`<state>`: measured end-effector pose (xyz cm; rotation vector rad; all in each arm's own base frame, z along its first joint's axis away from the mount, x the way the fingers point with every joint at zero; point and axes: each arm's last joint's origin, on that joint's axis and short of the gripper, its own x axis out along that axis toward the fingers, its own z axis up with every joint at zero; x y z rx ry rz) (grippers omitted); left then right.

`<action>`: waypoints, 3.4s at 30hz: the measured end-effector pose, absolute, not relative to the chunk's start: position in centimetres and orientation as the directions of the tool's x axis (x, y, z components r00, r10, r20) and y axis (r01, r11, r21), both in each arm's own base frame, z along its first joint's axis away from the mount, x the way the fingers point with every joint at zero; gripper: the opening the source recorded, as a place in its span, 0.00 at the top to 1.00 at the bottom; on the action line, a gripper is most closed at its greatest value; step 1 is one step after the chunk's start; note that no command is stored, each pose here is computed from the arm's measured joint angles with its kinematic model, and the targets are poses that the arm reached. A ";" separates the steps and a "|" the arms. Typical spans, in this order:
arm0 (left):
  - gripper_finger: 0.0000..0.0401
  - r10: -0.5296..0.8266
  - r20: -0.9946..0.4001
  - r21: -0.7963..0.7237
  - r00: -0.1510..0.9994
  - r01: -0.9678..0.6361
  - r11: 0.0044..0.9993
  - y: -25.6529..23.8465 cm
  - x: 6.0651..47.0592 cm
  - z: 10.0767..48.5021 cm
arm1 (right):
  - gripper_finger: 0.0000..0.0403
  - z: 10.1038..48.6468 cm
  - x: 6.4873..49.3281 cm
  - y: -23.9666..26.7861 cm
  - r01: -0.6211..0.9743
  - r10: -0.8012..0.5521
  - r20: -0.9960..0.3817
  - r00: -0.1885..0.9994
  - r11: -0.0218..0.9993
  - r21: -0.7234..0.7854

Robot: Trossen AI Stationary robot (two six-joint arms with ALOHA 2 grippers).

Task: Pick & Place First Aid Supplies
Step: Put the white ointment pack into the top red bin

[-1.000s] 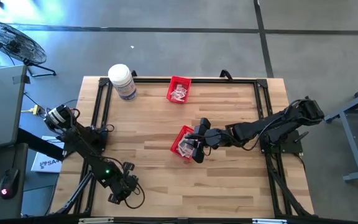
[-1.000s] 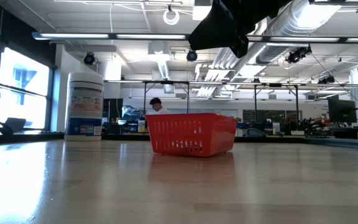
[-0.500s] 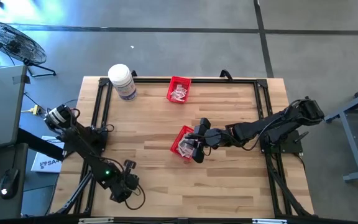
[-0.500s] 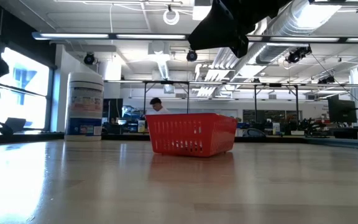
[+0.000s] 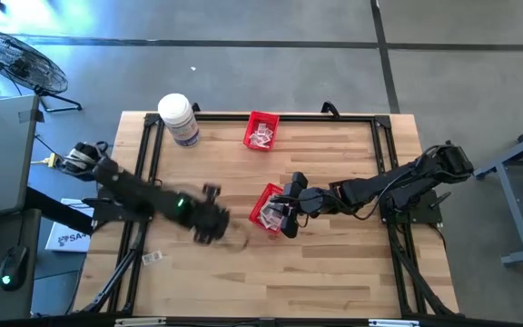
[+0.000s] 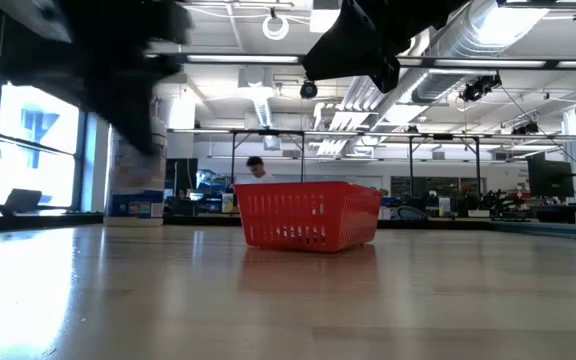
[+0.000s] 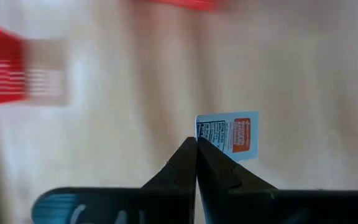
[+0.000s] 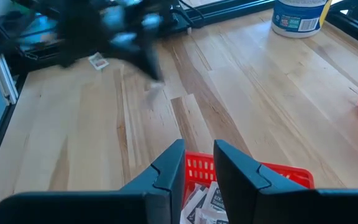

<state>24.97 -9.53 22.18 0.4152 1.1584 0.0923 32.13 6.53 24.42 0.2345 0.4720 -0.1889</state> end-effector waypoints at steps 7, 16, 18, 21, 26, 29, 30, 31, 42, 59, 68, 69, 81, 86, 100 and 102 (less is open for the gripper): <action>1.00 0.423 -0.770 0.484 0.477 0.006 0.875 0.4 29.1 23.4 | 0.81 24.4 32.1 6.5 0.233 -0.125 -0.469 0.874 0.956 0.179; 1.00 0.559 -0.592 0.559 0.581 -0.204 0.804 11.7 31.7 24.0 | 0.81 24.4 32.1 6.5 0.233 -0.125 -0.468 0.875 0.956 0.180; 1.00 0.565 -0.604 0.558 0.562 -0.207 0.804 13.4 32.2 23.6 | 0.81 24.4 32.1 6.5 0.233 -0.126 -0.468 0.875 0.956 0.179; 1.00 0.560 -0.622 0.546 0.548 -0.210 0.811 15.5 33.1 22.9 | 0.81 24.4 32.1 6.5 0.233 -0.125 -0.468 0.875 0.956 0.179; 1.00 0.562 -0.643 0.530 0.521 -0.227 0.817 17.9 34.7 21.7 | 0.81 24.4 32.1 6.5 0.233 -0.125 -0.468 0.875 0.956 0.180; 1.00 0.562 -0.663 0.509 0.495 -0.252 0.823 18.8 35.1 20.9 | 0.81 24.4 32.1 6.5 0.232 -0.124 -0.468 0.875 0.956 0.180; 1.00 0.563 -0.664 0.497 0.492 -0.272 0.824 19.0 35.3 20.7 | 0.81 24.4 32.1 6.5 0.231 -0.123 -0.468 0.875 0.956 0.181; 0.99 0.567 -0.664 0.487 0.488 -0.292 0.823 19.2 35.5 20.4 | 0.81 24.4 32.1 6.5 0.231 -0.123 -0.468 0.875 0.956 0.181; 0.72 0.543 -0.673 0.356 0.501 -0.424 0.833 19.2 34.9 21.2 | 0.81 24.4 32.1 6.5 0.232 -0.124 -0.468 0.875 0.956 0.180; 0.67 0.144 -0.772 -0.134 0.620 -0.380 0.915 14.3 29.0 28.8 | 0.81 24.4 32.1 6.5 0.232 -0.124 -0.468 0.875 0.956 0.180; 0.67 -0.085 -0.930 -0.172 0.357 -0.220 0.960 7.2 28.1 26.3 | 0.81 24.4 32.1 6.5 0.230 -0.122 -0.469 0.875 0.956 0.181; 0.67 -0.095 -0.938 -0.173 0.333 -0.213 0.962 6.5 28.1 26.1 | 0.81 24.4 32.1 6.5 0.230 -0.122 -0.469 0.875 0.956 0.181; 0.67 0.037 -0.961 -0.055 0.274 -0.322 0.945 2.4 28.0 23.9 | 0.81 24.4 32.1 6.5 0.230 -0.122 -0.469 0.875 0.956 0.181; 0.67 0.064 -0.965 -0.033 0.256 -0.357 0.933 1.6 27.9 23.8 | 0.81 24.4 32.1 6.5 0.232 -0.124 -0.469 0.874 0.956 0.179; 0.67 0.108 -0.961 0.005 0.254 -0.375 0.927 -2.8 27.6 23.3 | 0.81 24.4 32.1 6.5 0.233 -0.125 -0.470 0.874 0.956 0.179; 0.67 0.089 -0.973 0.000 0.214 -0.385 0.923 -3.0 27.1 23.2 | 0.81 24.4 32.1 6.5 0.233 -0.125 -0.470 0.874 0.956 0.179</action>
